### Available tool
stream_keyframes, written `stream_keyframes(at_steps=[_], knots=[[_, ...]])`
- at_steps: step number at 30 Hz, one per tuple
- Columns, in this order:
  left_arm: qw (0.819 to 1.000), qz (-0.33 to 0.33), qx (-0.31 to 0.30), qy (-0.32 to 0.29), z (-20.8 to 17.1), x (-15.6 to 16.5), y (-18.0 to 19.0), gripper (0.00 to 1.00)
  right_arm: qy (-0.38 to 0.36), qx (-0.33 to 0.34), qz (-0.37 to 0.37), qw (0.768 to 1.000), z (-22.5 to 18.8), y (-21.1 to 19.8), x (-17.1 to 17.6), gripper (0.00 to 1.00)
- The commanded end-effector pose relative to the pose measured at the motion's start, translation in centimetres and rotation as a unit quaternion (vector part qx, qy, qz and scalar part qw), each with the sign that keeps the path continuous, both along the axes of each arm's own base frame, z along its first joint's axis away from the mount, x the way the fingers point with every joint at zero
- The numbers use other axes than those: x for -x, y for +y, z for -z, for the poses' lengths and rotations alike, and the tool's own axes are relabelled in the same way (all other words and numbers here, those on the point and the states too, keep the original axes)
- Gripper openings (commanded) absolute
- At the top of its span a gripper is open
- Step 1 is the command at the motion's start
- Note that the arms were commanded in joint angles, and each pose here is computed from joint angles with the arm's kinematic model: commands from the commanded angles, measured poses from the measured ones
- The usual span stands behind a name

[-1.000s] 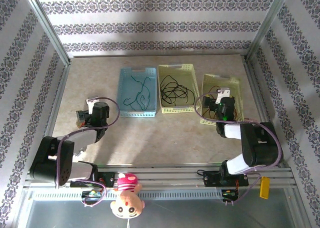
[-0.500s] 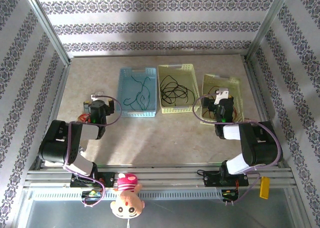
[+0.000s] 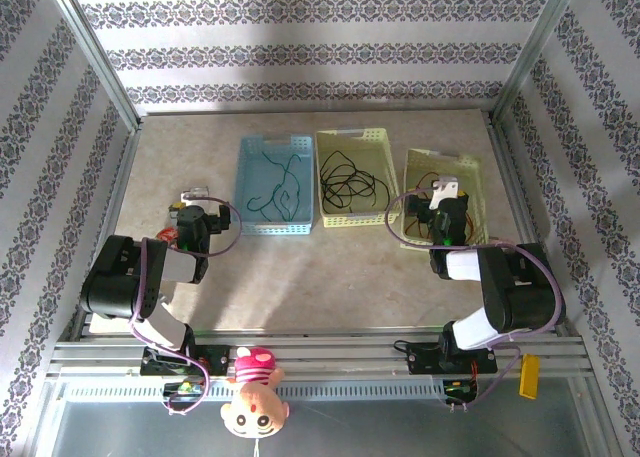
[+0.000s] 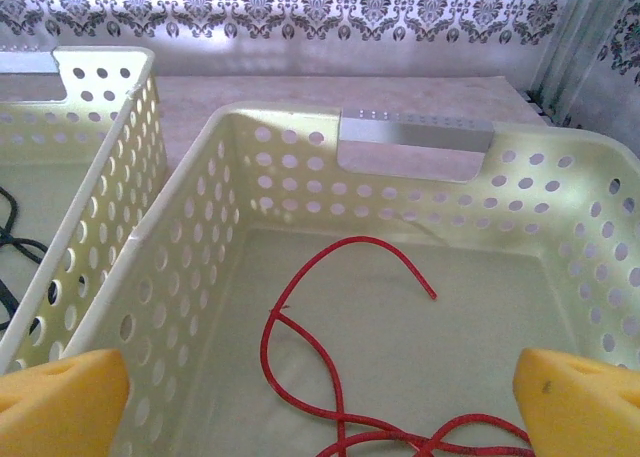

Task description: Untangle the cables

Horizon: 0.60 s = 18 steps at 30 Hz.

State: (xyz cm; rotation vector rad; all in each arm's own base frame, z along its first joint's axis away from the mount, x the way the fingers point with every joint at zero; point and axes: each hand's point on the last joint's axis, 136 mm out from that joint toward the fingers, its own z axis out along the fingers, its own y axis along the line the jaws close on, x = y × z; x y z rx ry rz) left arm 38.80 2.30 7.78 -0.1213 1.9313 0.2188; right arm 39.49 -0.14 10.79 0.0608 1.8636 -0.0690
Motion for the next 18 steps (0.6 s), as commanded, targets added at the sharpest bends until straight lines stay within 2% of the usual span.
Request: stream_keyframes(at_steps=[1, 18], knots=[[0.999, -0.002, 0.006, -0.032, -1.48, -0.74, 0.23, 0.99, 0.001, -0.007, -0.008, 1.0, 0.1, 0.0, -0.2, 0.98], [0.999, -0.002, 0.005, -0.031, -1.49, -0.74, 0.23, 0.99, 0.005, -0.015, -0.021, 1.0, 0.19, 0.1, -0.33, 0.98]])
